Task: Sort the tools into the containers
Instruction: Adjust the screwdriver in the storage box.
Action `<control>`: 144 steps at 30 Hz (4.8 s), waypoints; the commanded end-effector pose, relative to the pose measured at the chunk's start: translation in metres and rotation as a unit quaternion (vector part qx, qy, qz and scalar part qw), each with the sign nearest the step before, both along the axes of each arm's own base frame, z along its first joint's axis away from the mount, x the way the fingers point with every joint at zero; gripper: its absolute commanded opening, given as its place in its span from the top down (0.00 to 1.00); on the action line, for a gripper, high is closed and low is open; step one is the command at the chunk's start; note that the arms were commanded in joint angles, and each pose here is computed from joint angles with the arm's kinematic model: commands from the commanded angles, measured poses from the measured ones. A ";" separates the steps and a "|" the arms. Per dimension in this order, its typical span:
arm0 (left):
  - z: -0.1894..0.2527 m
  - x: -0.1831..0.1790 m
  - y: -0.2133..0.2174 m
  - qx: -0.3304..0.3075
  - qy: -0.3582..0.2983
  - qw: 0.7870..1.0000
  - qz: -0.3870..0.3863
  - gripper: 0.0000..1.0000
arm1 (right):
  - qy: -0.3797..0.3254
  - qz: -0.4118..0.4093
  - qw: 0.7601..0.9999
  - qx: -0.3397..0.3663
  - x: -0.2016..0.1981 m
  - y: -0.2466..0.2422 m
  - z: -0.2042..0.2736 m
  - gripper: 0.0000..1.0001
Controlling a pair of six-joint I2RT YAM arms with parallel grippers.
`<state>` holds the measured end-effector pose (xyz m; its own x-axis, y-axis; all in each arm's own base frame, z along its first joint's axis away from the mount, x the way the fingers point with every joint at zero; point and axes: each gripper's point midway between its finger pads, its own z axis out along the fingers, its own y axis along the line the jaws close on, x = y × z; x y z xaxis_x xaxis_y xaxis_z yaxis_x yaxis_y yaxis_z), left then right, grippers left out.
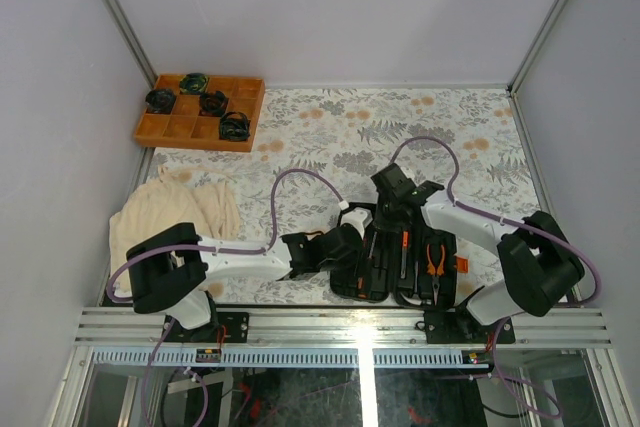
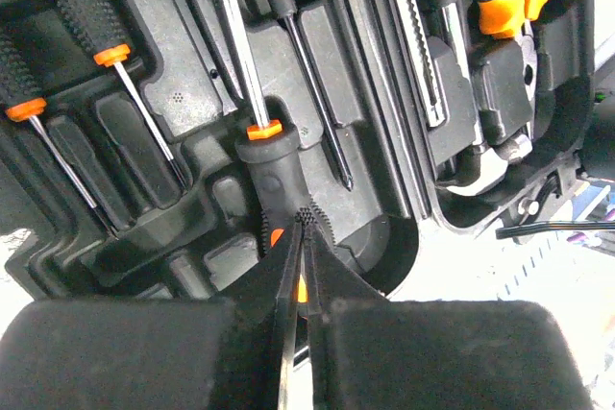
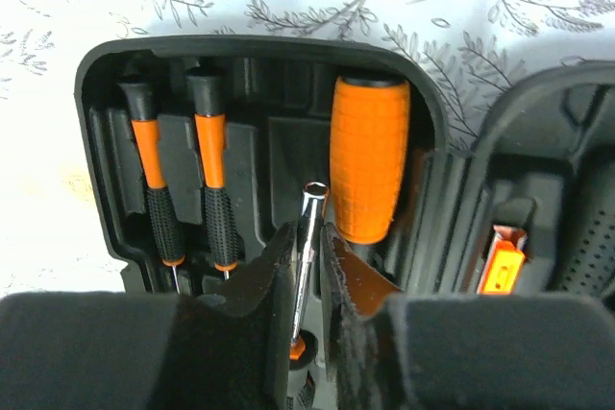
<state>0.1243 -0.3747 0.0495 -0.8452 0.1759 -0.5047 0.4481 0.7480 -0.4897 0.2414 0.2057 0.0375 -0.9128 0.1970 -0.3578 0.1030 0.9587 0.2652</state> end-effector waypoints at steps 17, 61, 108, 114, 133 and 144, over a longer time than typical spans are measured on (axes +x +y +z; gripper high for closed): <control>-0.028 -0.027 0.023 0.034 0.039 0.999 -0.018 1.00 | -0.099 -0.016 0.995 -0.025 -0.001 -0.042 0.084 0.39; -0.032 -0.029 0.028 0.016 0.041 0.999 -0.006 1.00 | -0.001 0.045 0.998 0.047 0.003 0.019 0.022 1.00; -0.078 -0.049 0.066 0.145 0.094 0.985 0.003 1.00 | 0.161 0.070 0.976 -0.126 -0.032 -0.028 -0.076 1.00; -0.092 -0.058 0.084 0.197 0.102 0.975 0.012 1.00 | 0.174 0.072 0.974 -0.126 -0.037 -0.028 -0.084 1.00; -0.066 -0.044 0.071 0.145 0.060 0.988 0.016 1.00 | -0.082 0.052 0.995 0.025 0.023 0.010 0.068 0.83; -0.038 -0.034 0.052 0.073 0.021 0.997 0.011 1.00 | -0.050 0.061 0.996 0.050 0.007 0.015 0.051 0.86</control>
<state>0.1060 -0.3647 0.0420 -0.8690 0.1069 -0.4831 0.3854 0.7586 -0.5254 0.2529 0.2176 0.0922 -0.8866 0.1204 -0.4466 -0.0462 0.9376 0.3445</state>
